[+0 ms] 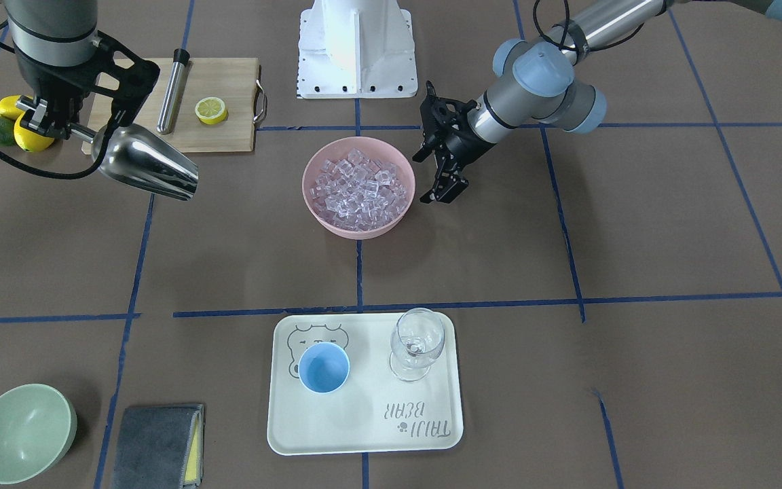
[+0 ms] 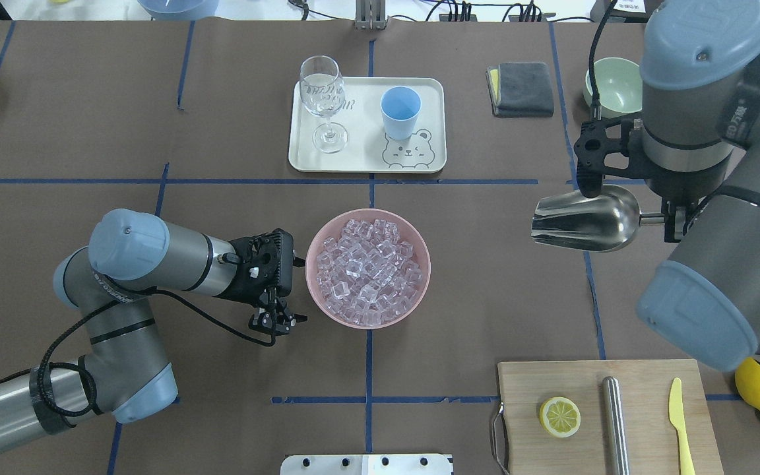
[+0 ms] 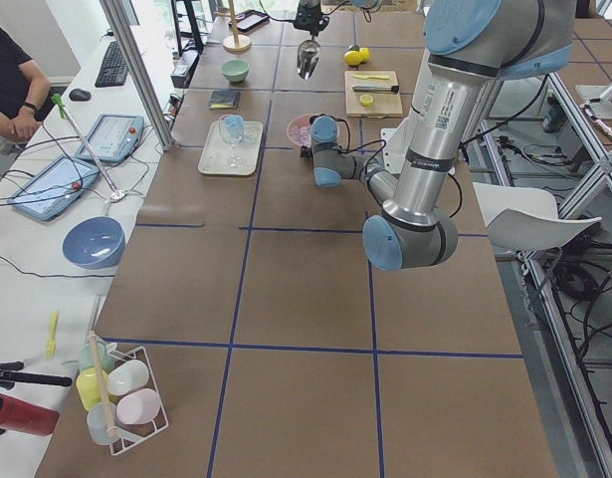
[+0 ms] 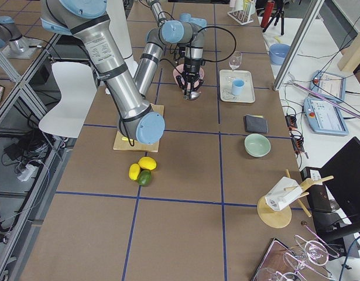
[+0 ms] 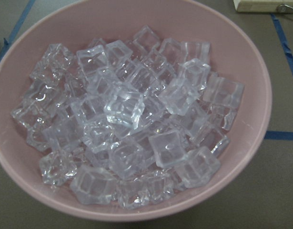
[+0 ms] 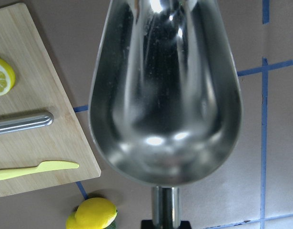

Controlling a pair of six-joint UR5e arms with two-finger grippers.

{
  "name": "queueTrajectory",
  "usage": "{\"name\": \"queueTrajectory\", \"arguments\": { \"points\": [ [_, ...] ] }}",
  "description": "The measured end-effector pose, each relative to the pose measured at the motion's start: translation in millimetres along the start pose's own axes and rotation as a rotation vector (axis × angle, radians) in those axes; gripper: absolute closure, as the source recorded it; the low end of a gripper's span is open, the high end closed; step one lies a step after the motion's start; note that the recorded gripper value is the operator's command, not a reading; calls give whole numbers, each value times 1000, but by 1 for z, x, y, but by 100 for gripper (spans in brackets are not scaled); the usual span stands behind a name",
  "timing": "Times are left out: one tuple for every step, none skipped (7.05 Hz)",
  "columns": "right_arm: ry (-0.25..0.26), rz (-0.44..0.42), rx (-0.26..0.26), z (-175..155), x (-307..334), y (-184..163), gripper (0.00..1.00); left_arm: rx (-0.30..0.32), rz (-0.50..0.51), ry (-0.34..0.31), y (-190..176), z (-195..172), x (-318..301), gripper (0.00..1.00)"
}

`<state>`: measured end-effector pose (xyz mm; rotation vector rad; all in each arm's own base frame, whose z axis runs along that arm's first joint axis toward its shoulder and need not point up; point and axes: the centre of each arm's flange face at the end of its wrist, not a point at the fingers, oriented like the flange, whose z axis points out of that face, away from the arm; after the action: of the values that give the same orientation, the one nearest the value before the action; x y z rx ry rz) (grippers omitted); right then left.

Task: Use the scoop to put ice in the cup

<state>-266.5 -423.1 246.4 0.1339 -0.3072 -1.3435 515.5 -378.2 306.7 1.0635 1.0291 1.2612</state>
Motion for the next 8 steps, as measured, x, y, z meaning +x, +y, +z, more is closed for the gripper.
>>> {"name": "queueTrajectory", "arguments": {
  "points": [
    [-7, -7, 7, 0, -4, -3, 100, -2, -31, 8, -1, 0, -3, 0],
    [-14, -12, 17, -1, -8, -7, 100, -11, -65, 10, 2, 2, -7, 0],
    [-16, -20, 25, -5, -14, -15, 100, -19, -84, 9, 5, 4, -10, 0],
    [-16, -25, 32, -10, -20, -25, 100, -23, -91, 10, 6, 5, -11, 0],
    [-14, -25, 37, -14, -25, -34, 100, -25, -94, 9, 7, 6, -11, 0],
    [-12, -20, 39, -19, -28, -46, 100, -25, -96, 9, 6, 6, -12, 0],
    [-13, -14, 31, -24, -31, -62, 100, -28, -98, 12, 6, 7, -12, 0],
    [-8, -17, 12, -29, -35, -76, 100, -34, -101, 16, 5, 8, -12, 0]
  ]
}}
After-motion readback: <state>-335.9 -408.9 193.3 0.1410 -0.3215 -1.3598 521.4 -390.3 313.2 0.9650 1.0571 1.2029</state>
